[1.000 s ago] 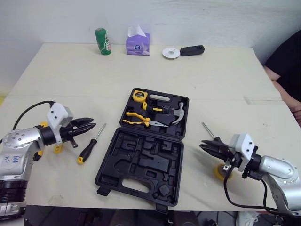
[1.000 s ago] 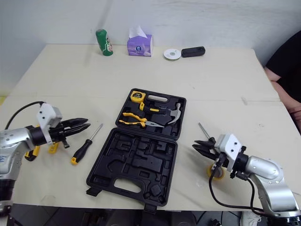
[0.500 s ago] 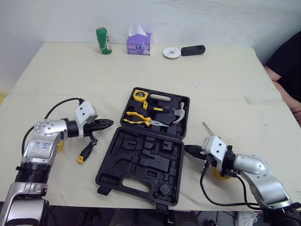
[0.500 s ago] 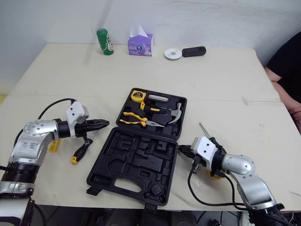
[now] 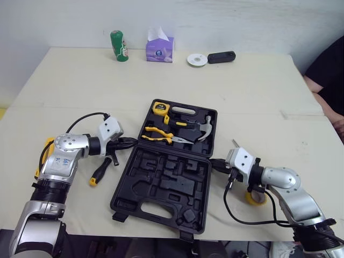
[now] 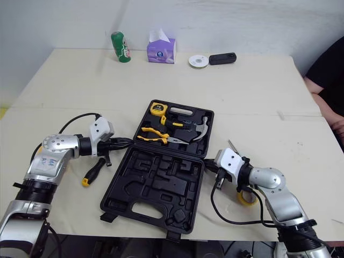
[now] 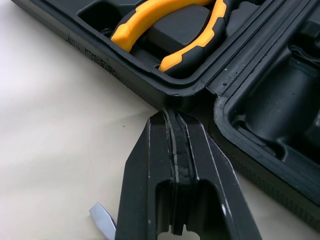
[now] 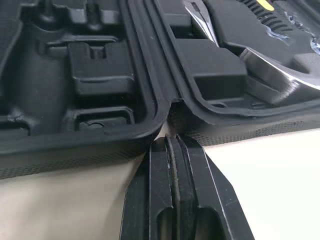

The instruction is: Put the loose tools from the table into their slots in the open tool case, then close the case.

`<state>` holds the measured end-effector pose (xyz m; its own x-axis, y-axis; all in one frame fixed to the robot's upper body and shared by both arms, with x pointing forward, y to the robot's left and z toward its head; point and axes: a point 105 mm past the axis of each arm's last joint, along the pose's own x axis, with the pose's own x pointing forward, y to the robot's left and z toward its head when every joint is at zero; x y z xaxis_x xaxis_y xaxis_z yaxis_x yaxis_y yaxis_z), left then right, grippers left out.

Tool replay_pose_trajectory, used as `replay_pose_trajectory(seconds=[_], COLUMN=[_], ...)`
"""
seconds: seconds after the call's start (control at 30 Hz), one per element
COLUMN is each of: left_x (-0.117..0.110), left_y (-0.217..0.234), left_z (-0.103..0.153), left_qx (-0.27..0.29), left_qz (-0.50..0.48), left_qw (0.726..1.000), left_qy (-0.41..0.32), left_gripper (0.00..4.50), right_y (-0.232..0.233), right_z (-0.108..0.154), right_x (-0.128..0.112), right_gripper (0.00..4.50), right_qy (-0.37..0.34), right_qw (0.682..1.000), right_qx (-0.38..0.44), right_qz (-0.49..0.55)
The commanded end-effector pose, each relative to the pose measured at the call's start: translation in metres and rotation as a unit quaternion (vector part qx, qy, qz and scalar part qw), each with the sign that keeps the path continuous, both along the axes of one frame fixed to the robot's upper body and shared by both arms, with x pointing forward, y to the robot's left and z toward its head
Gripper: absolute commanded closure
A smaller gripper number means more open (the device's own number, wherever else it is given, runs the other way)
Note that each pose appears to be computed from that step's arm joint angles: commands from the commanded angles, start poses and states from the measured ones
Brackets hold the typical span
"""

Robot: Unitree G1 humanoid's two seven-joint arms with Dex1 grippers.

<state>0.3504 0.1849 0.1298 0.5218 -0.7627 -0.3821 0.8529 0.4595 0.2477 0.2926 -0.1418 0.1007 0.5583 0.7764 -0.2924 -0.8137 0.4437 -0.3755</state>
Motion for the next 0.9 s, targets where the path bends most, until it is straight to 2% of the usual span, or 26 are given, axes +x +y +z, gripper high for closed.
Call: replay_pose_trajectory(seconds=[0.03, 0.3, 0.5, 0.73, 0.9], left_x=[-0.005, -0.025, -0.036, -0.029, -0.023], left_y=[-0.013, -0.01, -0.006, -0.004, 0.0], left_z=[0.004, 0.003, -0.001, 0.002, 0.001], left_qx=[-0.004, -0.006, -0.012, -0.026, -0.004], left_qz=[-0.034, -0.056, -0.035, 0.006, 0.019], left_qw=[0.999, 0.998, 0.999, 1.0, 1.0], left_qy=[-0.005, 0.015, 0.02, -0.001, -0.009], left_gripper=[4.47, 4.47, 4.47, 4.47, 4.47], right_y=[0.009, 0.008, 0.014, 0.019, 0.02], right_z=[0.01, 0.016, 0.021, 0.023, 0.026], right_x=[0.002, 0.015, 0.026, 0.032, 0.037], right_gripper=[4.5, 4.5, 4.5, 4.5, 4.5], right_qy=[-0.02, -0.038, -0.05, -0.053, -0.058], right_qw=[1.0, 0.998, 0.997, 0.995, 0.995], right_qx=[0.0, -0.02, -0.029, -0.034, -0.035], right_qz=[0.023, 0.038, 0.057, 0.073, 0.078])
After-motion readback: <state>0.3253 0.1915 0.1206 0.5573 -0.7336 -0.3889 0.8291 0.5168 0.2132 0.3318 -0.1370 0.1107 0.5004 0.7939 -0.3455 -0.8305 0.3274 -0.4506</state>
